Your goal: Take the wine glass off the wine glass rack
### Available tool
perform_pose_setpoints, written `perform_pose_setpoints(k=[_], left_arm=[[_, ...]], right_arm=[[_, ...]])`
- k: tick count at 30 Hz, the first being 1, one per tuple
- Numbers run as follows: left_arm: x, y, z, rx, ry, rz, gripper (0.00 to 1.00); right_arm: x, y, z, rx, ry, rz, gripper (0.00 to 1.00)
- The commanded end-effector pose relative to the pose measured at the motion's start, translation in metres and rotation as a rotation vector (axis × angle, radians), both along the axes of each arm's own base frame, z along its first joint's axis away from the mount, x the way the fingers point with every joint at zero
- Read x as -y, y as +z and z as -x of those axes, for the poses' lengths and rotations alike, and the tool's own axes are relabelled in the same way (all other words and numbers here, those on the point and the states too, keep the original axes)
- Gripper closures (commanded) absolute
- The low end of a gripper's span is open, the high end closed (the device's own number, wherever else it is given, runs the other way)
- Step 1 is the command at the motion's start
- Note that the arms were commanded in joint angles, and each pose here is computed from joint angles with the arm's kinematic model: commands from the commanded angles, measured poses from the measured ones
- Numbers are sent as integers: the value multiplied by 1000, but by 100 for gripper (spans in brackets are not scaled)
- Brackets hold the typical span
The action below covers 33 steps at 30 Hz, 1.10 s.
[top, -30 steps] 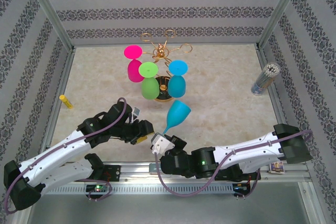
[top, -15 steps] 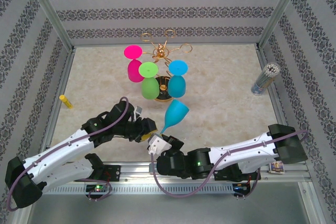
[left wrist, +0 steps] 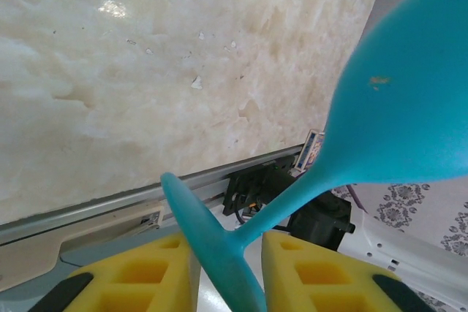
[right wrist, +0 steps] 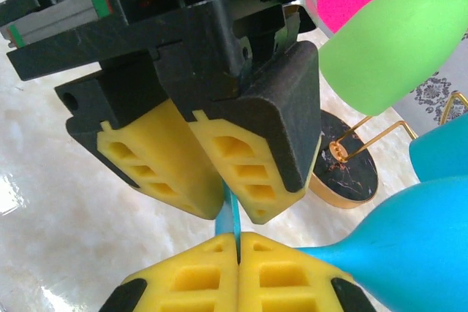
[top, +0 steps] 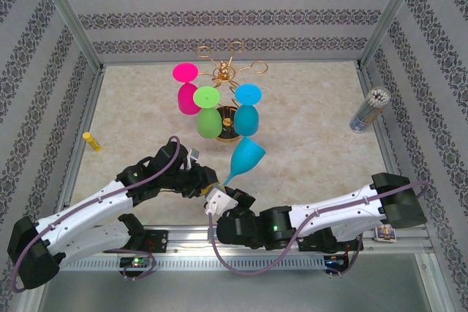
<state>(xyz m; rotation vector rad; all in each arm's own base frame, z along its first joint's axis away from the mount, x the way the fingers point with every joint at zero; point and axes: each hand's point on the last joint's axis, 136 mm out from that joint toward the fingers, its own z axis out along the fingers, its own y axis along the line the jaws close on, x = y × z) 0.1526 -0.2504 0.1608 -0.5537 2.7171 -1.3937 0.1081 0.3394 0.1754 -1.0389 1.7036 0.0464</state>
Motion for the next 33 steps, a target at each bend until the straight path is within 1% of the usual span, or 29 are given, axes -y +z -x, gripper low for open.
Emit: perform_pose_setpoints(k=[1,6,9,17,23,26,28,30,31,33], left_arm=[[5,3,3,5,-6,38,79],[4,1,5,2,-4,46,94],[4,0,5,2,-1,51,100],[7,-4,2,18,2,74,100],[13,-7,-4,60,-2,115,100],[15,-12,-8,81,13,140,100],[17,-14,-11,94,20,161,100],[19,-15,-14,114,25,168,100],[19,-16,-16,123,25,168,100],[22,-13,-19,162,15,176,100]], right_arm=[[-5,19,0,-9,5,-71,100],[-8,24,2,-39,32,-95,100],[-9,27,3,-48,40,-108,100],[-6,39,5,-67,59,-133,99],[-4,47,9,-105,76,-162,92],[-5,53,14,-140,100,-185,84],[-5,56,17,-168,110,-190,75],[-6,59,19,-197,114,-193,69],[-6,61,20,-216,117,-197,66],[-7,66,22,-258,122,-217,66]])
